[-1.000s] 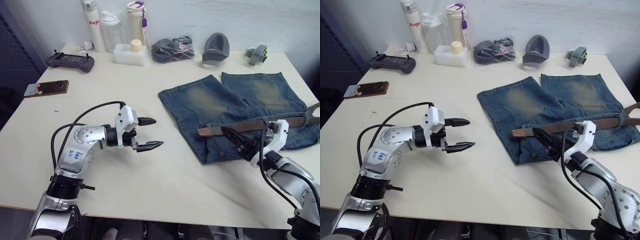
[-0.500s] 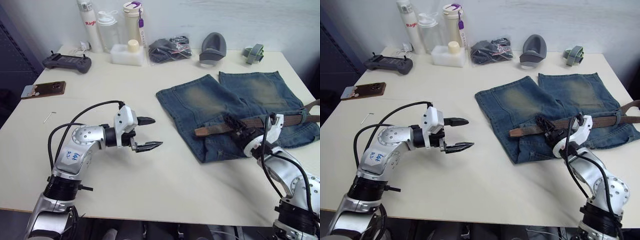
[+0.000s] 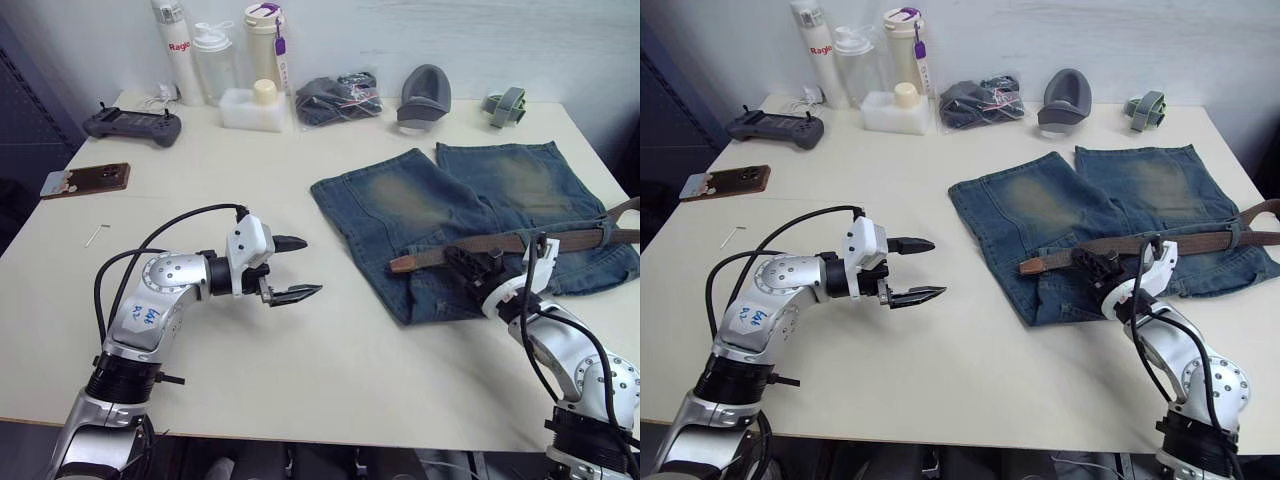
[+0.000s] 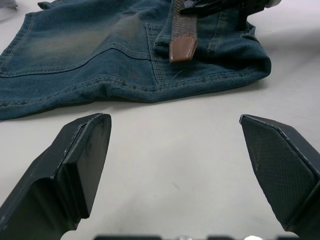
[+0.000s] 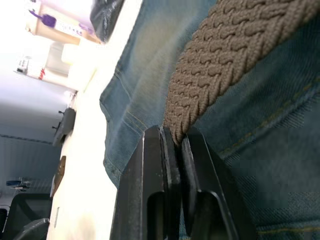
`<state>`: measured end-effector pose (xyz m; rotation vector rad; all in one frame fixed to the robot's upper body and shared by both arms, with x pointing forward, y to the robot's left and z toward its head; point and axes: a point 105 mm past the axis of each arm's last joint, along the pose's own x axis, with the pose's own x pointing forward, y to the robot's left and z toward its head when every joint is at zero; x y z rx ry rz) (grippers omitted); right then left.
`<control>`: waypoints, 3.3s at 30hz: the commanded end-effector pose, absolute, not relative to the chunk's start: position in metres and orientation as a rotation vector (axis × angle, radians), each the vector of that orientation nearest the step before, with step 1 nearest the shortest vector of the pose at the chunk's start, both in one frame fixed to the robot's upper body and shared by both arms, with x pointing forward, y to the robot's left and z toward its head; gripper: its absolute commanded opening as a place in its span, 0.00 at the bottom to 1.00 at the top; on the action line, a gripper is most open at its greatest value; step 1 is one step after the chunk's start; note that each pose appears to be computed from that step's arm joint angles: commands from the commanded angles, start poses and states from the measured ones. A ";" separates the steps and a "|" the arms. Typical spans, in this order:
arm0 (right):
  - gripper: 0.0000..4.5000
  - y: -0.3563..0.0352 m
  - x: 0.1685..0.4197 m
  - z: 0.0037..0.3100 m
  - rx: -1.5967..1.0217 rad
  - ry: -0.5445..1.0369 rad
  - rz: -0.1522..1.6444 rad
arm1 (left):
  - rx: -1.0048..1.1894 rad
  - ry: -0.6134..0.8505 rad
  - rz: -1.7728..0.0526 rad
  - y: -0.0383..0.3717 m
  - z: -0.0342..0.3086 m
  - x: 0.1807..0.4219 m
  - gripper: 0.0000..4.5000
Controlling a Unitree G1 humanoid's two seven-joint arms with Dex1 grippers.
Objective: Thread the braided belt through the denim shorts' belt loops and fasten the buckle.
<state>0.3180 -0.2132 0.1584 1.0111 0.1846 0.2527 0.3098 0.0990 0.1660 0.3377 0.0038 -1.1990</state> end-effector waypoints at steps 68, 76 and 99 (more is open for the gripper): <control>0.74 -0.219 0.278 0.159 0.780 0.152 0.158 | 1.110 -0.631 -1.114 -0.043 0.155 0.339 1.00; 0.74 -0.214 0.278 0.164 0.779 0.150 0.169 | 1.111 -0.508 -0.948 -0.033 0.151 0.364 1.00; 0.01 -0.240 0.286 0.113 0.029 0.413 0.098 | 1.090 -0.544 -0.851 -0.014 0.176 0.361 0.00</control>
